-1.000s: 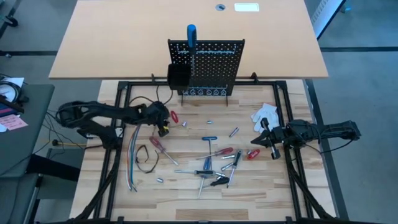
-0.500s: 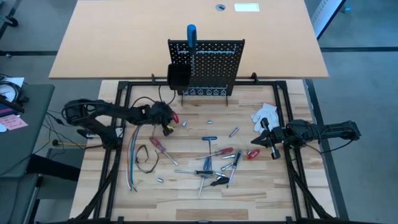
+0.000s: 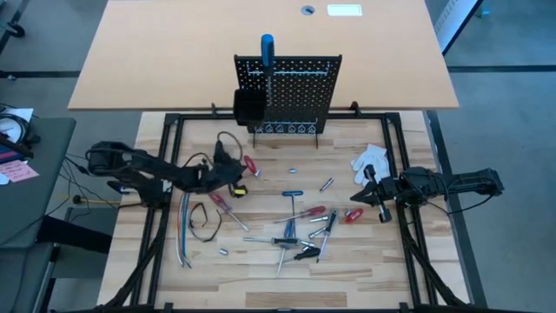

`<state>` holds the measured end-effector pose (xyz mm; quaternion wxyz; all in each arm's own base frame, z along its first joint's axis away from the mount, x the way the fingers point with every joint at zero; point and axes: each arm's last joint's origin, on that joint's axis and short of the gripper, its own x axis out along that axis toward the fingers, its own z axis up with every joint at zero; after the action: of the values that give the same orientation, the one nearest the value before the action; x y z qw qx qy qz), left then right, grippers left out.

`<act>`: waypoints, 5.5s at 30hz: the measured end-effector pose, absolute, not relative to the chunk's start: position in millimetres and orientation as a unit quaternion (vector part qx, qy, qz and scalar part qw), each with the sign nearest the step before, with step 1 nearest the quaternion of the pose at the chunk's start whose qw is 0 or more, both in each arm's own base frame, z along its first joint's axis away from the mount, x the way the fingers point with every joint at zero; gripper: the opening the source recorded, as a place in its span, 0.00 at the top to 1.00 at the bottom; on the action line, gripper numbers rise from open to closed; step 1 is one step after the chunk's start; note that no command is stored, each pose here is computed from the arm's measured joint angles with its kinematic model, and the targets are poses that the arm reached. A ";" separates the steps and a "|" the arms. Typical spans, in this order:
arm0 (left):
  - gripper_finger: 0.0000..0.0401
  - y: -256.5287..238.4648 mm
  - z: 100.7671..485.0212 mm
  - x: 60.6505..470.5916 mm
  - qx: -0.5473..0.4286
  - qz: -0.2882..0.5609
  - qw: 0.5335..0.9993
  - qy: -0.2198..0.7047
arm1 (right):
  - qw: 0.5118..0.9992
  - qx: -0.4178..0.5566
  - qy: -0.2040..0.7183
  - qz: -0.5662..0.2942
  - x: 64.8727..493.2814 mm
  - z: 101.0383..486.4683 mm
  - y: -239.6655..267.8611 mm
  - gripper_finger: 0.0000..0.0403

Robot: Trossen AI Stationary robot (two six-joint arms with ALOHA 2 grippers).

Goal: Hang tools onto peg board
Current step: Hang the red allen wrench on the black pegboard

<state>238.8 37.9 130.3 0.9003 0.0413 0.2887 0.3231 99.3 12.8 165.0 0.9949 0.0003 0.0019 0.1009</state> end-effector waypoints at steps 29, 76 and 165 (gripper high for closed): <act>1.00 -29.8 169.5 240.5 0.084 0.285 0.954 0.042 | 0.976 0.068 -0.200 0.045 95.4 204.6 6.5 0.96; 1.00 -80.2 127.0 264.6 0.220 0.445 0.857 0.140 | 0.969 0.168 0.168 -0.063 404.3 183.0 -28.2 0.48; 0.48 -111.5 135.3 261.7 0.168 0.361 0.908 0.131 | 0.822 0.081 0.498 -0.265 242.3 312.3 -94.8 0.51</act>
<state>261.7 -111.5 135.3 0.9082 0.1676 0.1308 0.3606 242.3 -94.8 312.3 0.8218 0.0806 0.4977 -0.2654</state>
